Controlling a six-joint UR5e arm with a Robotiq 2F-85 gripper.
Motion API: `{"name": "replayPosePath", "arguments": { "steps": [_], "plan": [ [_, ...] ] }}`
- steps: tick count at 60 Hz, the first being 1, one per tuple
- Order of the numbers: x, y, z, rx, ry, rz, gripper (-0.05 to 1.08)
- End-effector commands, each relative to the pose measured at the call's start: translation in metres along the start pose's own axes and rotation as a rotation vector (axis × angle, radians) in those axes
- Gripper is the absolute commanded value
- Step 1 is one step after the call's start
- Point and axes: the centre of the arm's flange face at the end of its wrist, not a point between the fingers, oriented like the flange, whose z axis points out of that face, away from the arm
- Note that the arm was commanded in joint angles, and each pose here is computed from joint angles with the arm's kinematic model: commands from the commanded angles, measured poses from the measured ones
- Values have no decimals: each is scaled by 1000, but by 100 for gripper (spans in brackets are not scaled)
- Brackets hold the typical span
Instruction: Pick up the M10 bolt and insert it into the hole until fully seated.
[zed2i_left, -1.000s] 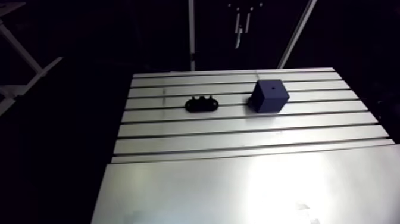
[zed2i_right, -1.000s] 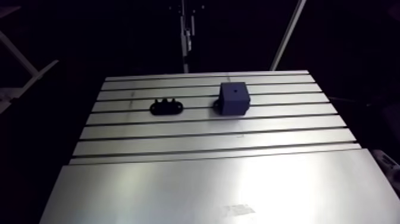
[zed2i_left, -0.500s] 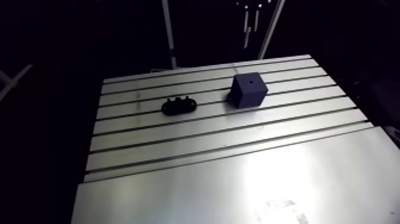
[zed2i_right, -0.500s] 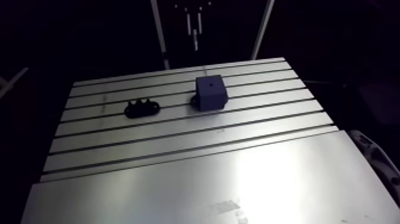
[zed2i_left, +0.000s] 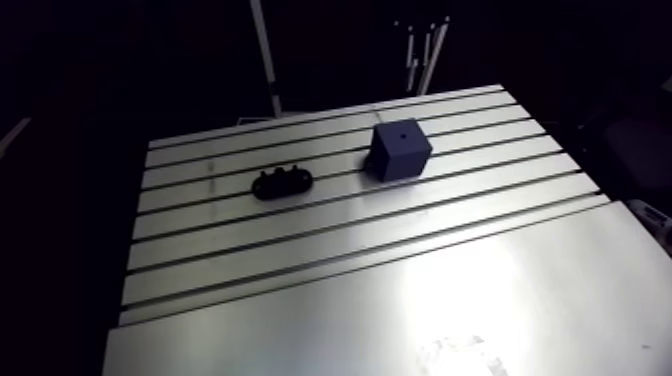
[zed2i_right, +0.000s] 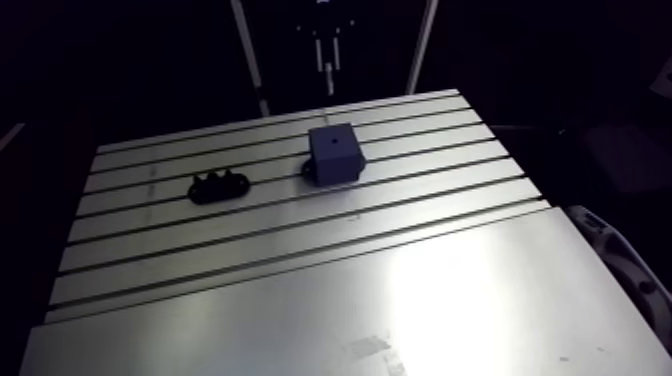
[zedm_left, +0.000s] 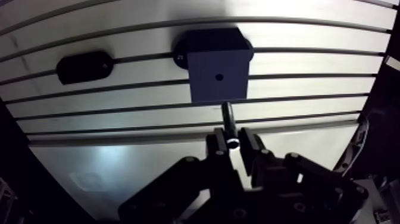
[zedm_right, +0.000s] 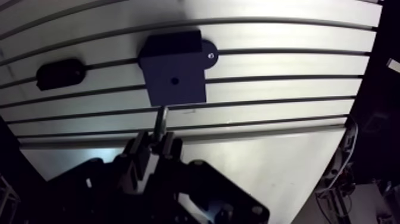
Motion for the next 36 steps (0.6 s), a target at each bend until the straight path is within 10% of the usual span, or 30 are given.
{"name": "replayPosePath", "arguments": {
  "steps": [1,36],
  "plan": [
    [1,10,12,10,-6,14,108],
    [3,14,42,17,1,24,108]
  ]
}}
